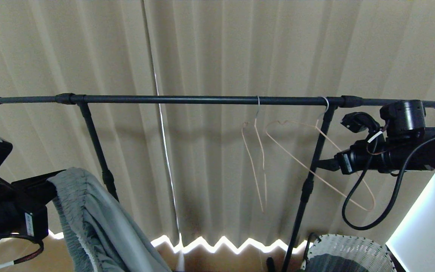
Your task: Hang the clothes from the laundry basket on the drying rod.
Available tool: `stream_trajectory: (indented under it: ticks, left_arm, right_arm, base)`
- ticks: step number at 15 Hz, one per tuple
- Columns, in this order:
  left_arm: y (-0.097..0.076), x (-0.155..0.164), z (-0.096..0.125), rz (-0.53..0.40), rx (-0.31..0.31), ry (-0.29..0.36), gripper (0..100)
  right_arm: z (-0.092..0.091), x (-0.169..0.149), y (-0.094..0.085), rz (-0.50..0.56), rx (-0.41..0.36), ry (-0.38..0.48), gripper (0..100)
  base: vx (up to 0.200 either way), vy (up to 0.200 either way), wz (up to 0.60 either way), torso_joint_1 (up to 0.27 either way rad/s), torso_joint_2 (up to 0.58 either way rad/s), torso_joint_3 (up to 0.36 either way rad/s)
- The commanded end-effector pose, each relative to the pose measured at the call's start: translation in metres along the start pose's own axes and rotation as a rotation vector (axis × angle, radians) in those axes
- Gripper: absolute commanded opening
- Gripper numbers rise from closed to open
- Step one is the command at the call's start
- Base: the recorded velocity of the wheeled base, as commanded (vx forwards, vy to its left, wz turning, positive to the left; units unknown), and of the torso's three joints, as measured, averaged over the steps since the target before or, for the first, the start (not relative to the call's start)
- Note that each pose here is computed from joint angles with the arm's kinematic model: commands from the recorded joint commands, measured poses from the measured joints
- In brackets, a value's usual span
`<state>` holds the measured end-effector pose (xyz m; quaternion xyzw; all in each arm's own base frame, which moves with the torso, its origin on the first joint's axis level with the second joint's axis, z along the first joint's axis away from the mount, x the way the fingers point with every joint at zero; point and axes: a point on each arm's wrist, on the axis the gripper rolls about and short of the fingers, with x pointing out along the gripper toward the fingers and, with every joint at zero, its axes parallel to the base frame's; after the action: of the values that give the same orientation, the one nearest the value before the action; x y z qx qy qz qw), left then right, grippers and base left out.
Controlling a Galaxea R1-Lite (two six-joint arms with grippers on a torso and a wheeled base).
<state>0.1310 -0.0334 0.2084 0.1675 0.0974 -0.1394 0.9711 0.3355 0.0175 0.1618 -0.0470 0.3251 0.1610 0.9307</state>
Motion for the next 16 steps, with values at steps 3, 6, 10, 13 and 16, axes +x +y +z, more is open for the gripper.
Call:
stream_trajectory:
  ticks: [3,6,10,13,16]
  left_arm:
    - [0.0,0.0,0.0,0.001,0.0,0.0,0]
    - [0.0,-0.001,0.0,0.002,0.0,-0.003,0]
    - [0.0,-0.002,0.0,0.003,0.0,-0.006,0]
    - [0.0,-0.001,0.001,0.003,0.0,-0.006,0]
    - [0.0,-0.002,0.001,0.003,0.0,-0.007,0]
  right_arm:
    - [-0.003,0.001,0.0,0.002,0.006,0.027,100]
    - [-0.003,0.001,-0.001,-0.002,0.009,0.03,100]
    - [-0.003,-0.003,-0.005,-0.013,0.018,0.024,0]
    - [-0.003,-0.005,-0.005,-0.017,0.018,0.019,0]
    - [-0.004,-0.009,-0.006,-0.023,0.021,0.013,0]
  base:
    - [0.0,0.0,0.0,0.0,0.0,0.0]
    - [0.0,0.0,0.0,0.0,0.0,0.0]
    - [0.0,0.0,0.0,0.0,0.0,0.0]
    - [0.0,0.0,0.0,0.0,0.0,0.0]
    - [0.0,0.0,0.0,0.0,0.0,0.0]
